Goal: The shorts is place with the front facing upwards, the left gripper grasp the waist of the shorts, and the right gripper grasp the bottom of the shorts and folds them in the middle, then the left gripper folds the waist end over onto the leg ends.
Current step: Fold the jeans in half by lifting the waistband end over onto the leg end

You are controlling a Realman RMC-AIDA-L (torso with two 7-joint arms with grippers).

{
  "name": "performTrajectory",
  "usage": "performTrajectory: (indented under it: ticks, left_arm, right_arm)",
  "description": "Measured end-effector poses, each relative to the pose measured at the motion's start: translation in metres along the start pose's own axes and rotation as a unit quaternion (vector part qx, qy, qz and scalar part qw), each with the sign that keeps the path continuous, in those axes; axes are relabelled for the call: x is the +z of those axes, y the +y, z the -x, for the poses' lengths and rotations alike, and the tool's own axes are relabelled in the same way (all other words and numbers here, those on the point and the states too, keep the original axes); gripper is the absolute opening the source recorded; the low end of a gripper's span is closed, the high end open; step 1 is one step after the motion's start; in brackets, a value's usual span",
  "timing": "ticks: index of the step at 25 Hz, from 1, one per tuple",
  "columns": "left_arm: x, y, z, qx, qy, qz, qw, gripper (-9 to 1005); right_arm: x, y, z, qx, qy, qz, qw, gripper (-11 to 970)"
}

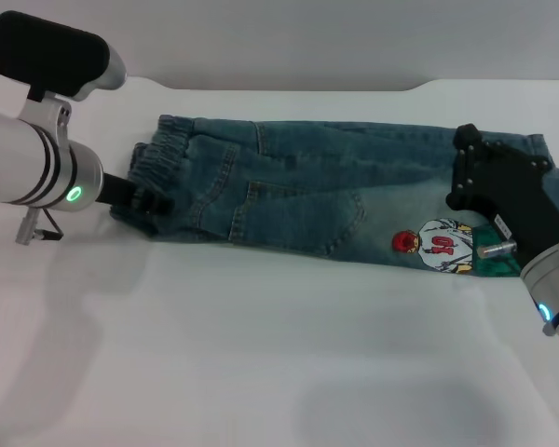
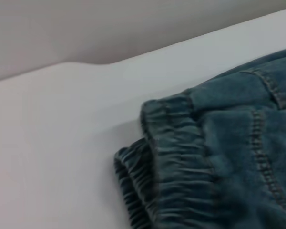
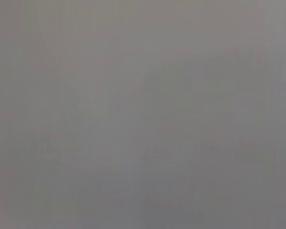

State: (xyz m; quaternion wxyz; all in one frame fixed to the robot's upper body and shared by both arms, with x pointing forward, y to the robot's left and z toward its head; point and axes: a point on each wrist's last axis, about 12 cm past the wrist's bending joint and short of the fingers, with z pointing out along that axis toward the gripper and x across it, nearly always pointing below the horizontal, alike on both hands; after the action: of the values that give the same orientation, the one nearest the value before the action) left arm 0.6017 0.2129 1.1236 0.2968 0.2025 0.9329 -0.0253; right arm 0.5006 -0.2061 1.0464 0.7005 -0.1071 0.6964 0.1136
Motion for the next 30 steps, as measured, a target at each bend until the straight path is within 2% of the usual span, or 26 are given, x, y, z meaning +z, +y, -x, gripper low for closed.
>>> performTrajectory:
  ticks: [5,10,13,23,30]
  left_arm:
    - [-0.001,-0.001,-0.003,0.007,-0.005,0.000,1.000,687]
    - [0.000,0.002,-0.007,0.000,-0.002,0.001,1.000,434]
    - [-0.001,0.002,-0.008,-0.001,-0.004,0.001,1.000,170]
    - [-0.009,0.003,-0.006,0.000,-0.016,0.004,1.000,-2]
    - [-0.031,0.006,-0.005,-0.005,-0.048,0.013,0.999,2]
  right_arm:
    - [-0.003,0.000,0.002,0.001,-0.004,-0.003,1.000,0]
    - [-0.005,0.000,0.002,0.003,-0.003,-0.005,1.000,0]
    - [-0.006,0.000,0.002,0.004,-0.004,-0.005,1.000,0]
    - [-0.007,0.001,0.002,0.005,-0.004,-0.006,1.000,0]
    - [-0.006,0.002,0.003,0.009,-0.005,-0.005,1.000,0]
